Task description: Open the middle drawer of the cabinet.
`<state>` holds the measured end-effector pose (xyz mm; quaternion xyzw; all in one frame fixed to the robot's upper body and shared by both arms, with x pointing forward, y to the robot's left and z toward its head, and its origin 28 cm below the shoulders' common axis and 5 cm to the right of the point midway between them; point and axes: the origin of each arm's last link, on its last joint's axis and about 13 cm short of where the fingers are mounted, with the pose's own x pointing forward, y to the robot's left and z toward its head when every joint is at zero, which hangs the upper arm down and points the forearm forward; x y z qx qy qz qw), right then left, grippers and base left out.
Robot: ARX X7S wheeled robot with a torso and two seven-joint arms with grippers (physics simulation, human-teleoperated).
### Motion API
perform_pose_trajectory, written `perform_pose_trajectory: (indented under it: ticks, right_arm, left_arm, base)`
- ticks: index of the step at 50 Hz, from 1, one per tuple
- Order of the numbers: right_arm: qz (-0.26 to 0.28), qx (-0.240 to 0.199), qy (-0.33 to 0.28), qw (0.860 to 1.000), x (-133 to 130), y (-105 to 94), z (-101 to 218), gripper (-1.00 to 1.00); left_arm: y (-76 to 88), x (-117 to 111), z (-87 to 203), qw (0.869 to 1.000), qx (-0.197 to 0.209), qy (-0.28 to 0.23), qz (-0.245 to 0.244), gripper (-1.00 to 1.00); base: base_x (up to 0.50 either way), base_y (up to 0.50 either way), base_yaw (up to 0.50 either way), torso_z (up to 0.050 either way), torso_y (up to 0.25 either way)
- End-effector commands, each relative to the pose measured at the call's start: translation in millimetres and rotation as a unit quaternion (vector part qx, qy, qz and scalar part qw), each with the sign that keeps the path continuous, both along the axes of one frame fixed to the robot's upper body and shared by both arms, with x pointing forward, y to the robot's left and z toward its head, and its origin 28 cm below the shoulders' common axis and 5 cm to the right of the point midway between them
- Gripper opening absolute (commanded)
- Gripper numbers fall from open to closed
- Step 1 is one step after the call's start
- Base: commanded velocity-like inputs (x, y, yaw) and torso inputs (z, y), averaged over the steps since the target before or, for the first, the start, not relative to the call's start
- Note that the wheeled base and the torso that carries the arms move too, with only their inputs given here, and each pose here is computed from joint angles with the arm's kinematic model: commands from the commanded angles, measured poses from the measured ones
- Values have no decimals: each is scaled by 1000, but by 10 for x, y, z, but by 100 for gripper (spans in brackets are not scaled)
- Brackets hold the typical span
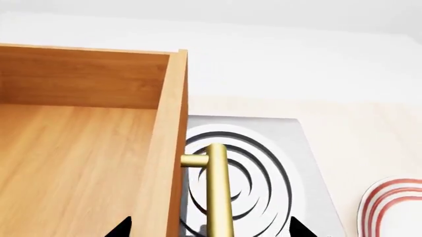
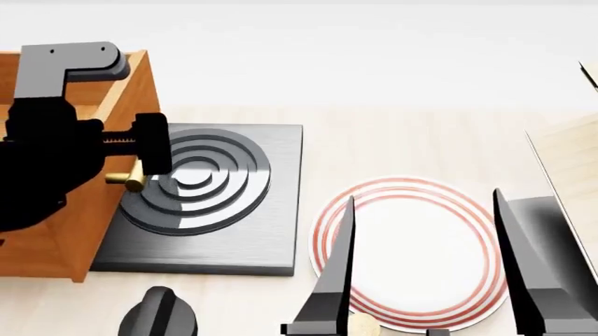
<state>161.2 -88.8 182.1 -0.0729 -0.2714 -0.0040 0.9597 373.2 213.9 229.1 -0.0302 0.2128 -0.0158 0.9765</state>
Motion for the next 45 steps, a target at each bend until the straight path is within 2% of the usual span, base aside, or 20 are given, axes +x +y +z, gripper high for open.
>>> perform_pose_trajectory:
  ticks: [1, 18, 22, 23, 24, 25, 29, 31, 32, 34, 40, 45]
  right_arm:
    - [-7, -1, -1, 1000, -3, -18, 9, 100]
    - [-6, -2, 0, 1000, 8, -17, 2, 100]
    - [-5, -2, 1, 1000, 6, -13, -2, 100]
    - [-5, -2, 1, 1000, 5, -11, -5, 100]
    - [-5, -2, 1, 1000, 6, -10, -6, 100]
    - [-5, -3, 1, 1000, 4, -9, -7, 100]
    - [-5, -3, 2, 1000, 1, -9, -10, 100]
    - [-3, -4, 2, 1000, 1, -4, -10, 100]
    - [-3, -4, 2, 1000, 1, -4, -10, 100]
    - [-3, -4, 2, 1000, 1, -3, -12, 100]
    - [-5, -4, -1, 1000, 0, -6, -7, 100]
    - [-7, -4, -12, 1000, -8, -6, 11, 100]
  left_arm:
    - [-151, -54, 45, 998, -36, -23, -41, 100]
    - [-242, -235, 149, 996, -40, -55, -66, 100]
    - [-244, -279, 157, 994, -11, -94, -60, 100]
    - [-245, -294, 149, 992, 7, -115, -56, 100]
    - [-248, -304, 148, 993, -2, -108, -57, 100]
    - [-250, -322, 144, 990, 12, -129, -53, 100]
    - [-249, -368, 142, 985, 33, -161, -41, 100]
    - [-244, -394, 143, 978, 59, -197, -31, 100]
    - [-245, -416, 146, 979, 50, -193, -29, 100]
    - [-243, -452, 141, 972, 69, -224, -22, 100]
    - [-222, -528, 117, 964, 73, -257, -8, 100]
    - [-205, -656, 71, 948, 88, -305, 3, 100]
  base:
    - [0, 0, 0, 0, 0]
    - [0, 0, 0, 0, 0]
    - [0, 0, 0, 0, 0]
    - [0, 0, 0, 0, 0]
    - [0, 0, 0, 0, 0]
    - [0, 0, 0, 0, 0]
    - [0, 0, 0, 0, 0]
    - [0, 0, 0, 0, 0]
    - [0, 0, 0, 0, 0]
    - [0, 0, 0, 0, 0]
    - [0, 0, 0, 0, 0]
    - [0, 0, 0, 0, 0]
